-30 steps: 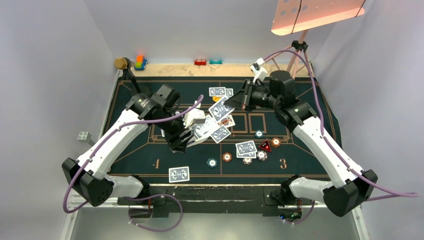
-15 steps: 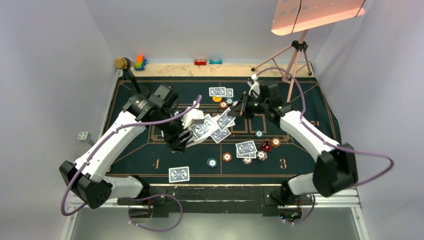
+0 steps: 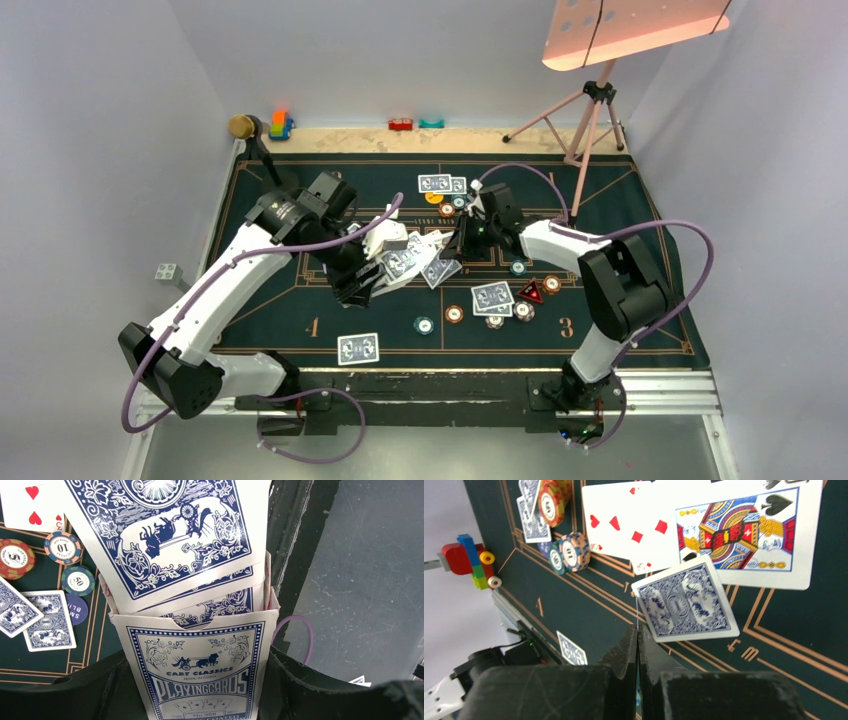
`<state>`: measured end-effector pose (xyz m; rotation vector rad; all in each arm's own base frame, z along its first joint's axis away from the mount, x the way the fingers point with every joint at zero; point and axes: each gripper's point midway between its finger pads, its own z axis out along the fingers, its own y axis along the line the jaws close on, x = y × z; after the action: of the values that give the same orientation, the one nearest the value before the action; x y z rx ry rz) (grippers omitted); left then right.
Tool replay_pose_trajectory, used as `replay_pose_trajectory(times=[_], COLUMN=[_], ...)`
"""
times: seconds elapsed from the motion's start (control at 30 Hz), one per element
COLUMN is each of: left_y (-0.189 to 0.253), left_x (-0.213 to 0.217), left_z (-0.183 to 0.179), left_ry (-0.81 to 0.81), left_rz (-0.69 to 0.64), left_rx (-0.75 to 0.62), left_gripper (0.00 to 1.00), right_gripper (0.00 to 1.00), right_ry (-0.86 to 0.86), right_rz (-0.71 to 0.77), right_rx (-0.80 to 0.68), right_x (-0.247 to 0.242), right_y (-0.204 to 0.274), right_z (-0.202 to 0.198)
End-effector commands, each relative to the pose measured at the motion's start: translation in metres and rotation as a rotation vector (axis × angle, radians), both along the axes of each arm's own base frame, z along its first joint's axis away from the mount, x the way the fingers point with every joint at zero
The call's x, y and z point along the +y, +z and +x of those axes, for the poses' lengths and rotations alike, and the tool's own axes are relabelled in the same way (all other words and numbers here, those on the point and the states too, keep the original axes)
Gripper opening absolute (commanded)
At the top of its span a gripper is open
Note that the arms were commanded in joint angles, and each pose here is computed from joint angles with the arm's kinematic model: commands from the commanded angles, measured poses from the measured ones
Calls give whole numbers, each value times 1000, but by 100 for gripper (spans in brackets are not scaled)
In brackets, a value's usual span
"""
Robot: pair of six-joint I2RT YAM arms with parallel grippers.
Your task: Distribute texas hold em gaming equipment
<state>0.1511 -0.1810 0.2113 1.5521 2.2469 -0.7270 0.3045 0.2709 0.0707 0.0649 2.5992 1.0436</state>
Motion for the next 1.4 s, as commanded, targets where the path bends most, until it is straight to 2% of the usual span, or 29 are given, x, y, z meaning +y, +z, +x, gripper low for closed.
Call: replay_pose_trajectory(times=[0.0, 0.13, 0.33, 0.43, 0.7, 0.8, 0.93, 1.17, 1.37], left_y=[6, 6, 5, 3, 2, -1, -2, -3, -6], left_x=[-3, -3, -3, -4, -7, -6, -7, -7, -7], left_z=[-5, -5, -5, -5, -1, 1, 3, 7, 10], left_ry=[-22, -22, -25, -26, -29, -27, -25, -17, -11], left_rz=[-42, -41, -41, -39, -38, -31, -24, -18, -10], left_rx=[-9, -12, -6, -6, -3, 0, -1, -11, -18], left_gripper=[0, 0, 0, 0, 0, 0, 0, 0, 0], right_gripper=[0, 9, 48, 56, 59, 58, 58, 57, 55], right_ry=[-25, -13, -54, -71, -76, -51, 6, 79, 130], right_rz=[-20, -96, -266, -268, -271, -259, -272, -329, -311], right_rx=[-109, -99, -98, -164, -353, -391, -420, -409, -423], right_x=[4, 3, -22, -28, -26, -16, 2, 24, 43], right_y=[0, -10, 1, 35, 131, 150, 161, 153, 158], right_z=[24, 26, 24, 26, 22, 15, 0, -28, -51])
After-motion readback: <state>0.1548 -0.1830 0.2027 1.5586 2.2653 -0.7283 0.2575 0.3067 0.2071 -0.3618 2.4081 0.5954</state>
